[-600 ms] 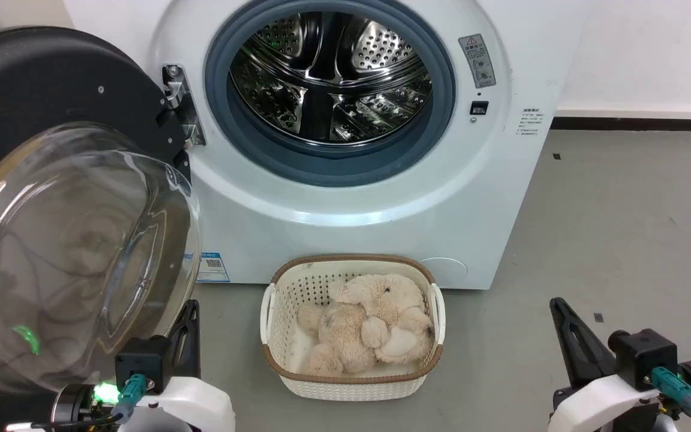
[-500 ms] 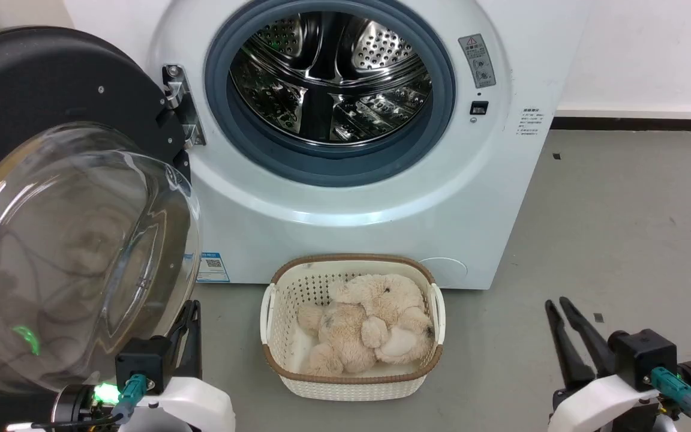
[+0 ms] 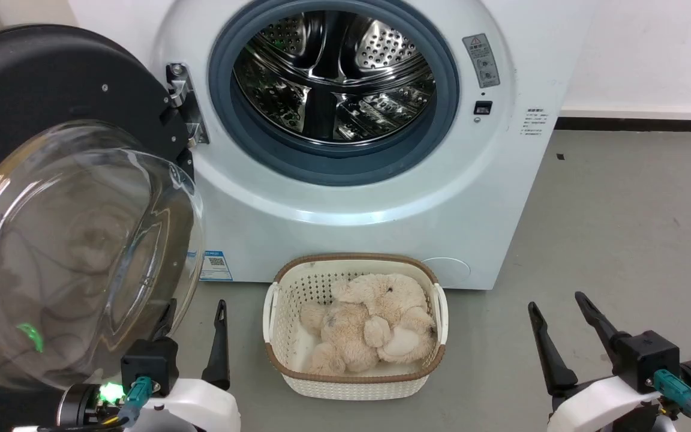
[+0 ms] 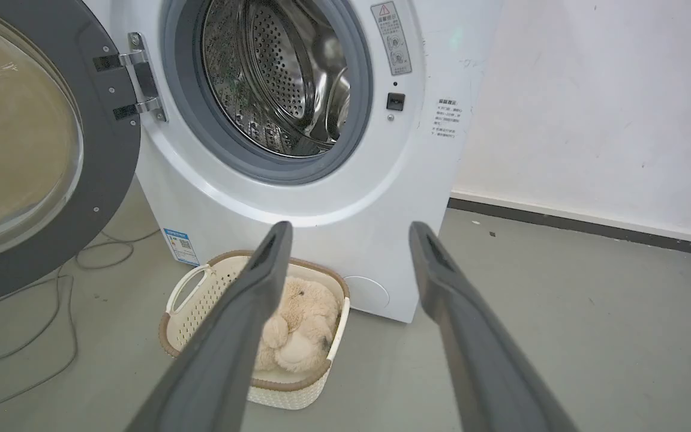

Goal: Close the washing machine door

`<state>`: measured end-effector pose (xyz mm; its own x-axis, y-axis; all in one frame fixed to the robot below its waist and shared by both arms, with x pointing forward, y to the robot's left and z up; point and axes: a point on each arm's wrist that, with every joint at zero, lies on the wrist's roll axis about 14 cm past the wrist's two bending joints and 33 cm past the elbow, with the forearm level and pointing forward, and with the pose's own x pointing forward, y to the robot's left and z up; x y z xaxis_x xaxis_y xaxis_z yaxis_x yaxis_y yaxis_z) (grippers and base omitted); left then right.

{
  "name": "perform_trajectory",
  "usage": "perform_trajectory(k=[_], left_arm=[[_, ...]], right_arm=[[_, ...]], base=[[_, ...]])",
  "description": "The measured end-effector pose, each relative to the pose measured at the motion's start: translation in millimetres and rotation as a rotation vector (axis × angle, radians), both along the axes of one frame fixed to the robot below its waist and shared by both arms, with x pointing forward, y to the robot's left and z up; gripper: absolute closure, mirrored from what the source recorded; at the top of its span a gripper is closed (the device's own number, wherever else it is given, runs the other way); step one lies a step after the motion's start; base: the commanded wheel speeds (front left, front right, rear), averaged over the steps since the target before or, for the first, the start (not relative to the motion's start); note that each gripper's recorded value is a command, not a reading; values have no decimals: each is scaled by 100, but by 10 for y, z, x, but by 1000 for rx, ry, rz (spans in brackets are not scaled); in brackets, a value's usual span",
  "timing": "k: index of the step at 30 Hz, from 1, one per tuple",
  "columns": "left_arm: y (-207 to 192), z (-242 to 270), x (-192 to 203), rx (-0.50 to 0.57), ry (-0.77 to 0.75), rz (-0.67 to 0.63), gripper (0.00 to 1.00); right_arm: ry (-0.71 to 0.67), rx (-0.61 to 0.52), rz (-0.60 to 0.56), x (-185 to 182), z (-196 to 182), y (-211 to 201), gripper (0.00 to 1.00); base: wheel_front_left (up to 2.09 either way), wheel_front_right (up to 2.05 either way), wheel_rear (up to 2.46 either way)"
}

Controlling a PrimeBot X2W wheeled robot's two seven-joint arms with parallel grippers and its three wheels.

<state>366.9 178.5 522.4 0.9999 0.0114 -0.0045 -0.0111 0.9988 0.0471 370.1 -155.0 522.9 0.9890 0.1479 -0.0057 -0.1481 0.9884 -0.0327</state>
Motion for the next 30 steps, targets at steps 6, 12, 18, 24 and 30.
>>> perform_trajectory(k=[6,12,18,24,30], left_arm=[[43,19,-31,-1,-14,15,0],[102,42,-76,-6,-28,36,0],[179,67,-134,-6,-44,65,0],[258,85,-200,-5,-56,91,0],[367,106,-282,-4,-69,132,0]], right_arm=[[-12,10,21,23,19,66,0],[-24,16,49,50,37,153,0],[-33,26,82,80,49,263,0],[-26,42,118,95,15,380,0],[-31,50,162,120,20,523,0]], base=[[0,0,0],[0,0,0],[0,0,0],[0,0,0],[0,0,0]])
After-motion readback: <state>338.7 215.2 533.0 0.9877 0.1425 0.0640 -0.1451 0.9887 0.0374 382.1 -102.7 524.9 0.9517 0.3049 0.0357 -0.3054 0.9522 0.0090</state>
